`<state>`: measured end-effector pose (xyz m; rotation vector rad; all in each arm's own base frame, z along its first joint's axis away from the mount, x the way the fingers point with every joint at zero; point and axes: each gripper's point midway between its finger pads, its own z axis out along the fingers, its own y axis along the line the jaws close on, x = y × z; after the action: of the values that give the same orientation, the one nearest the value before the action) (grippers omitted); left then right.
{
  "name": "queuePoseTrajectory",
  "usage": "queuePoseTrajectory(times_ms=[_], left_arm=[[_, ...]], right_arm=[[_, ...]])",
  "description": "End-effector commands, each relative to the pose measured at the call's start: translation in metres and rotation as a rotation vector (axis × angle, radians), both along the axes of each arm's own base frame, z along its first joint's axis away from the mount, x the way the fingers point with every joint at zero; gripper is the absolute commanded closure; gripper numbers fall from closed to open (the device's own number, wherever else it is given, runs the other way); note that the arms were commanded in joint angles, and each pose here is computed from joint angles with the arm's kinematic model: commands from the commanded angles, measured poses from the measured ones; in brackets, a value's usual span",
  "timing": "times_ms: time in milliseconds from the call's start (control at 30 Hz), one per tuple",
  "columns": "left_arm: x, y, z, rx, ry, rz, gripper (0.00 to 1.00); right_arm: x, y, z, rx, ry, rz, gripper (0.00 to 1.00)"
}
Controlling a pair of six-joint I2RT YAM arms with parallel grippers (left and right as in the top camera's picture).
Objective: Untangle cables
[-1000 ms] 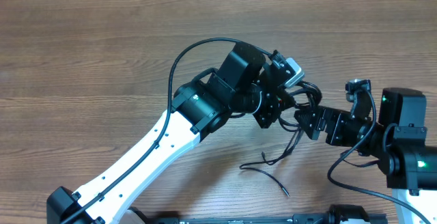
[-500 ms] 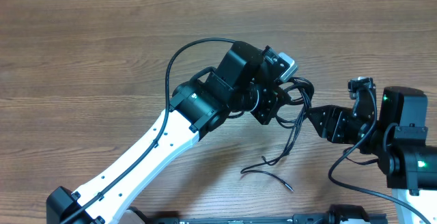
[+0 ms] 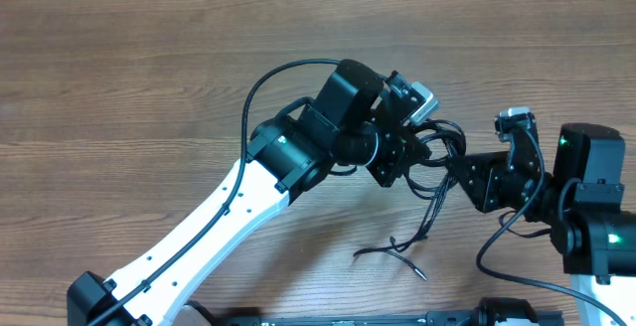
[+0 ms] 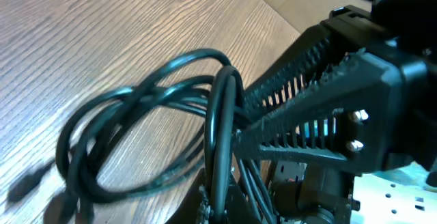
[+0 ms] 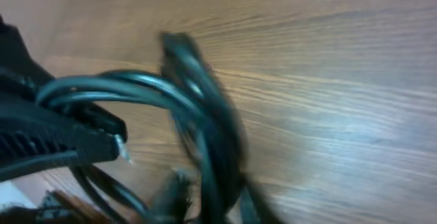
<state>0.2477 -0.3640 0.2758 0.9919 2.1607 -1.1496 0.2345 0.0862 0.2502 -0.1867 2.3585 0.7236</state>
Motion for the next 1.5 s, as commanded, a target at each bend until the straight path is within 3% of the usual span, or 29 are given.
queuePoseTrajectory(times_ms=[0,300,500,967,1000,1033,1100,1133,1167,1233,1400,1467], left_arm=[[0.000,-0.004,0.010,-0.035,-0.002,-0.015,0.96],[0.005,-0.007,0.016,-0.060,-0.014,0.004,0.96],[0.028,0.000,0.012,-0.026,0.000,0.169,0.96],[0.056,0.001,0.040,-0.145,-0.030,0.255,0.96],[0.055,0.000,0.040,-0.145,-0.032,0.247,0.96],[0.054,0.000,0.040,-0.145,-0.040,0.232,0.96],[0.046,-0.003,0.040,-0.143,-0.066,0.169,0.96],[0.044,-0.003,0.039,-0.137,-0.069,0.150,0.96],[0.040,-0.001,0.033,-0.116,-0.064,0.130,0.96],[0.034,0.003,0.022,-0.069,-0.050,0.116,0.96],[0.016,0.013,-0.002,0.022,0.025,0.066,0.96],[0.004,0.010,0.001,-0.002,0.065,0.014,0.96]], right_arm=[[-0.002,0.009,0.016,0.032,-0.054,0.062,0.96],[-0.005,0.012,0.016,0.047,-0.044,0.073,0.96],[-0.012,0.012,0.010,0.051,-0.001,0.072,0.96],[-0.026,0.013,0.000,0.057,0.082,0.070,0.96],[-0.025,0.012,0.000,0.055,0.081,0.067,0.91],[-0.025,0.011,0.000,0.050,0.080,0.064,0.65],[-0.022,0.007,-0.002,0.027,0.073,0.047,0.25],[-0.021,0.006,-0.002,0.018,0.071,0.041,0.21],[-0.016,0.001,-0.004,-0.011,0.059,0.020,0.09],[-0.012,-0.002,-0.002,-0.024,0.036,0.011,0.00],[0.005,-0.002,0.012,-0.028,-0.065,0.007,0.00],[0.013,-0.003,0.019,-0.034,-0.113,0.005,0.00]])
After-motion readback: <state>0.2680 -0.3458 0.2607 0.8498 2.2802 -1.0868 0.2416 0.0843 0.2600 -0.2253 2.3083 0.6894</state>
